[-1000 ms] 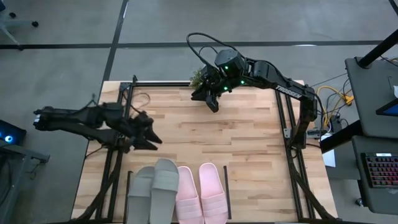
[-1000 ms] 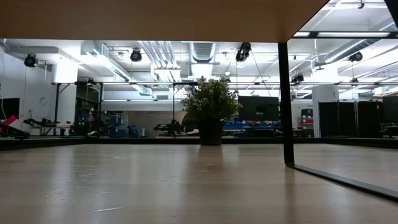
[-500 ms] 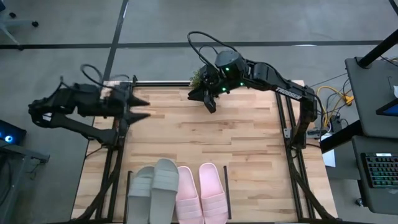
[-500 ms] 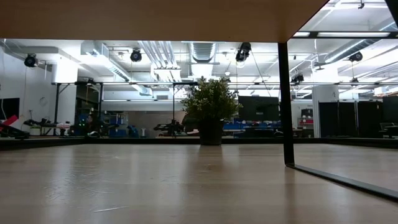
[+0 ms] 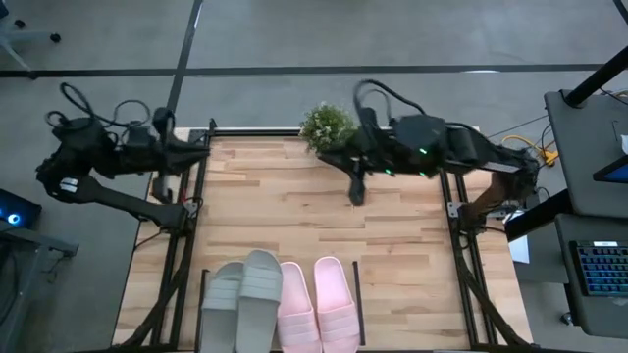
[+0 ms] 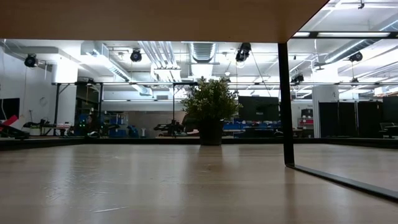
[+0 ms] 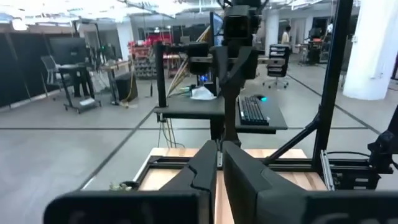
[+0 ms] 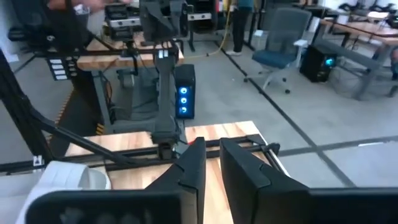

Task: Pick and place slides into the shelf
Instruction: Return to Home Position

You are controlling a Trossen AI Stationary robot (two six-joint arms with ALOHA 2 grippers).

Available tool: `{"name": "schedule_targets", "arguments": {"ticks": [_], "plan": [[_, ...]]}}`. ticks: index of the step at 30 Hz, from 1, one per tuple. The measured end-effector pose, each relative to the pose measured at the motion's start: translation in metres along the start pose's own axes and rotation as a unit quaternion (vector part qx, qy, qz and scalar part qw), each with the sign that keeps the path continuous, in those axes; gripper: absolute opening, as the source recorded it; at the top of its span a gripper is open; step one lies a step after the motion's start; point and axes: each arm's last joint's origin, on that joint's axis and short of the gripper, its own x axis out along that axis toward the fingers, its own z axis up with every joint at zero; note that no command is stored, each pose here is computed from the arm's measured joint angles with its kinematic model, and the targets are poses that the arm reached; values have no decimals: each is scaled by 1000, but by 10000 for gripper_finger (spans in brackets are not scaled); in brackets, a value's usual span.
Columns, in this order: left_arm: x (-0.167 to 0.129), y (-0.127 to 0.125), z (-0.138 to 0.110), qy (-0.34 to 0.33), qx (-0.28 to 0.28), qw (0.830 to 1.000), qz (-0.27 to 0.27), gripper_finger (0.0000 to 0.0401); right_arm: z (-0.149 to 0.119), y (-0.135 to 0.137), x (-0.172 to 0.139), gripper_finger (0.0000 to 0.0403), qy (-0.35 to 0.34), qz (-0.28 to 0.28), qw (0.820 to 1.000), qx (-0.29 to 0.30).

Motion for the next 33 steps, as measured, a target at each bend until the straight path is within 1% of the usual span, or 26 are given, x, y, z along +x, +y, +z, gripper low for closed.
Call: {"name": "schedule_targets", "arguments": {"ticks": [3,6,9,12,13,16,18,20,22,24,26,28,30,32,33], "plan": [[-18,4,-5,-16,4,1000,-2,11,-5,11,-20,35,-1,-15,1000,0],[-39,9,-15,-30,16,999,-1,2,-15,19,-38,34,2,-49,999,5],[-65,16,-30,-31,16,999,5,1,-27,22,-52,33,-2,-67,998,16],[-84,20,-50,-28,-2,1000,10,1,-39,23,-56,33,-19,-65,997,27],[-84,20,-58,-18,-5,1000,4,0,-43,23,-55,33,-25,-64,997,32],[-88,20,-70,-25,-10,1000,-2,0,-55,22,-54,33,-44,-64,996,42],[-90,20,-82,-21,-12,1000,8,0,-63,18,-54,33,-51,-73,995,49],[-87,19,-93,-27,-18,999,5,0,-71,14,-53,33,-55,-88,992,64],[-77,15,-105,-41,-21,999,-17,0,-82,11,-51,33,-50,-102,991,76],[-68,10,-116,-69,-23,997,-38,0,-89,10,-50,33,-56,-105,989,88],[-58,7,-128,-92,-24,995,-41,0,-95,9,-50,33,-61,-106,988,92],[-47,3,-148,-73,-18,996,-40,0,-99,8,-50,33,-71,-105,987,93],[-38,1,-166,-51,-13,998,-23,0,-105,8,-47,33,-73,-106,987,92],[-34,1,-180,-36,0,999,-2,0,-111,9,-45,33,-68,-106,988,89],[-35,1,-185,-36,9,999,0,0,-113,9,-45,33,-65,-107,988,88]]}}
